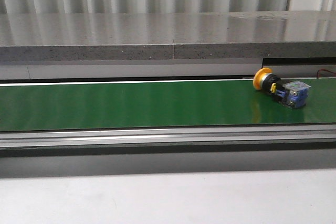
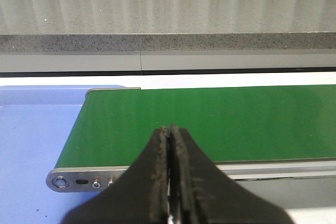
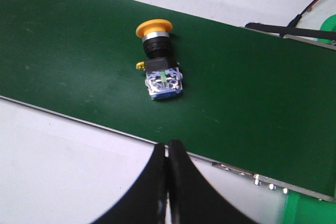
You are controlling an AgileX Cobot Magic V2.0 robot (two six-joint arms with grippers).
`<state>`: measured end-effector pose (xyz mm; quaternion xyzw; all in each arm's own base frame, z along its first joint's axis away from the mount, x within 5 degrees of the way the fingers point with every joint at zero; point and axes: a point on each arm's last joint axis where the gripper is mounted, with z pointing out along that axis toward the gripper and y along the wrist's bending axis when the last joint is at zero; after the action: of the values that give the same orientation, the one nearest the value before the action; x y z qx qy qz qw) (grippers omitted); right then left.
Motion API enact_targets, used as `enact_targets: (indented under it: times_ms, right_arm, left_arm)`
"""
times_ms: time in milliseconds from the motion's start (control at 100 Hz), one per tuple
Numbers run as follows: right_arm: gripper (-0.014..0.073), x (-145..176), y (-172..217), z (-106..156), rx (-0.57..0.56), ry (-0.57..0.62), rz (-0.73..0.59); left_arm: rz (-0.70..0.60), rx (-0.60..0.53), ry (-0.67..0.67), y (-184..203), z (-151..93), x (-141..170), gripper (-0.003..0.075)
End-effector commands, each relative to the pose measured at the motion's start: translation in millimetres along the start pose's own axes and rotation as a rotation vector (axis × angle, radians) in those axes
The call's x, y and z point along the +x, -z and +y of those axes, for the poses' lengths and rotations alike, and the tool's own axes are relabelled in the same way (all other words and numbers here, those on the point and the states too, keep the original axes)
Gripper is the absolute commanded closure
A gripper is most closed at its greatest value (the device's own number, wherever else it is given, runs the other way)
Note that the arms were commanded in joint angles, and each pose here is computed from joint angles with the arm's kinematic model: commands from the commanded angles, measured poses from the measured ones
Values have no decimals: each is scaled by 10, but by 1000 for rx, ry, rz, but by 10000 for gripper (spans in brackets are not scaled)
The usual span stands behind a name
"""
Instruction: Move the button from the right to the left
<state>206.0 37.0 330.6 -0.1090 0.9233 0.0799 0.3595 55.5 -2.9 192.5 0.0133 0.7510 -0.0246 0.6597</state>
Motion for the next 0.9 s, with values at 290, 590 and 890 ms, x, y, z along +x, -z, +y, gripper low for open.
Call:
enact_targets:
  times_ms: [290, 590, 890]
  right_arm:
    - [661, 544, 648, 113, 49, 52, -352]
    - [661, 1105, 868, 180, 59, 72, -505]
    - [661, 1447, 917, 207, 68, 85, -617]
  left_arm:
    - [-73, 4, 5, -5, -1, 42, 741]
    - [-73, 4, 5, -5, -1, 42, 741]
    - [-73, 4, 5, -5, -1, 42, 741]
